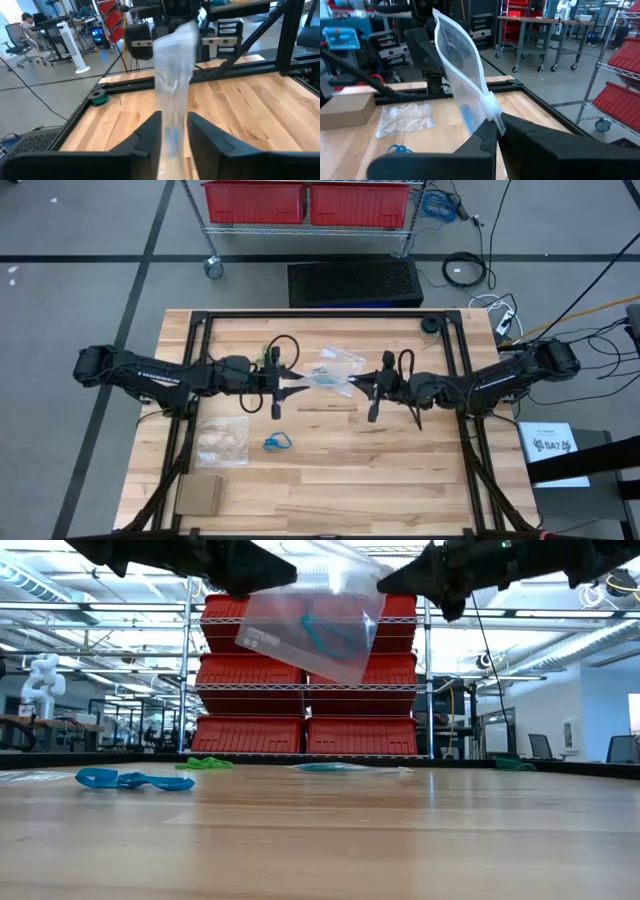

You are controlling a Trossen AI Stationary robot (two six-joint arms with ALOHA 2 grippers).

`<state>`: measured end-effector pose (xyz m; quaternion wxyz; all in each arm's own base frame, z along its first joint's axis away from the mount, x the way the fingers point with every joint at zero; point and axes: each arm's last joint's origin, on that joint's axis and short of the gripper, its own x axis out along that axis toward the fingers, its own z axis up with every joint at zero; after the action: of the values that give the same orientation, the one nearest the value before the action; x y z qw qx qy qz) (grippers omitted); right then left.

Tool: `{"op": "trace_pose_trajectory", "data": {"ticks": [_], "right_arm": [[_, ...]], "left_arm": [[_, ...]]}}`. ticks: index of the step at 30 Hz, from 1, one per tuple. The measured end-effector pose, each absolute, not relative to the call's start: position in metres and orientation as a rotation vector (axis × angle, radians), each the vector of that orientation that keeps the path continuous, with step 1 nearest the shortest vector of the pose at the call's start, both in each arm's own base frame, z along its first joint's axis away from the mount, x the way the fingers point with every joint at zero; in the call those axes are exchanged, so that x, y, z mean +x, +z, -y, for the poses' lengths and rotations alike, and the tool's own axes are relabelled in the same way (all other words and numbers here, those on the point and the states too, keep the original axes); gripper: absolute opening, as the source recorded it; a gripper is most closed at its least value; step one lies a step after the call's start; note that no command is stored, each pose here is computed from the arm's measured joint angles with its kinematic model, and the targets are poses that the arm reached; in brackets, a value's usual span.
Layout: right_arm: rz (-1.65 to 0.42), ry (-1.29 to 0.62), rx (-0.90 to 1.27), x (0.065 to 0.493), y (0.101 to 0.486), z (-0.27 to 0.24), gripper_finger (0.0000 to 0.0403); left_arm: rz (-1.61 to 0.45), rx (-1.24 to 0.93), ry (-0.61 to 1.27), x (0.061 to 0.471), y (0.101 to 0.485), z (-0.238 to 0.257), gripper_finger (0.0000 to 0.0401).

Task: Sort rubber bands
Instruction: Put the blue rubber band into the open transparent zip lock bag

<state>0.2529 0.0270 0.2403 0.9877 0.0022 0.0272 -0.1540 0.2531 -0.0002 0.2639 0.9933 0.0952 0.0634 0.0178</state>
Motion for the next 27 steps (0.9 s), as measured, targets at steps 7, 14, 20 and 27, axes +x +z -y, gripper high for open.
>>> {"op": "trace_pose_trajectory", "data": {"ticks": [7, 14, 20, 27], "right_arm": [[-0.094, -0.285, -0.056, 0.259, 0.256, -0.035, 0.0], [-0.163, -0.293, -0.07, 0.259, 0.252, -0.035, 0.0], [-0.178, -0.311, -0.081, 0.259, 0.25, -0.035, 0.0], [-0.215, -0.341, -0.097, 0.258, 0.247, -0.033, 0.0]], "left_arm": [[-0.145, 0.14, 0.038, 0.253, 0.262, 0.0, 0.0137], [-0.141, 0.14, 0.039, 0.253, 0.263, 0.0, 0.0139], [-0.14, 0.114, 0.04, 0.253, 0.263, 0.0, 0.0139], [-0.148, 0.114, 0.03, 0.253, 0.262, 0.003, 0.0128]]}}
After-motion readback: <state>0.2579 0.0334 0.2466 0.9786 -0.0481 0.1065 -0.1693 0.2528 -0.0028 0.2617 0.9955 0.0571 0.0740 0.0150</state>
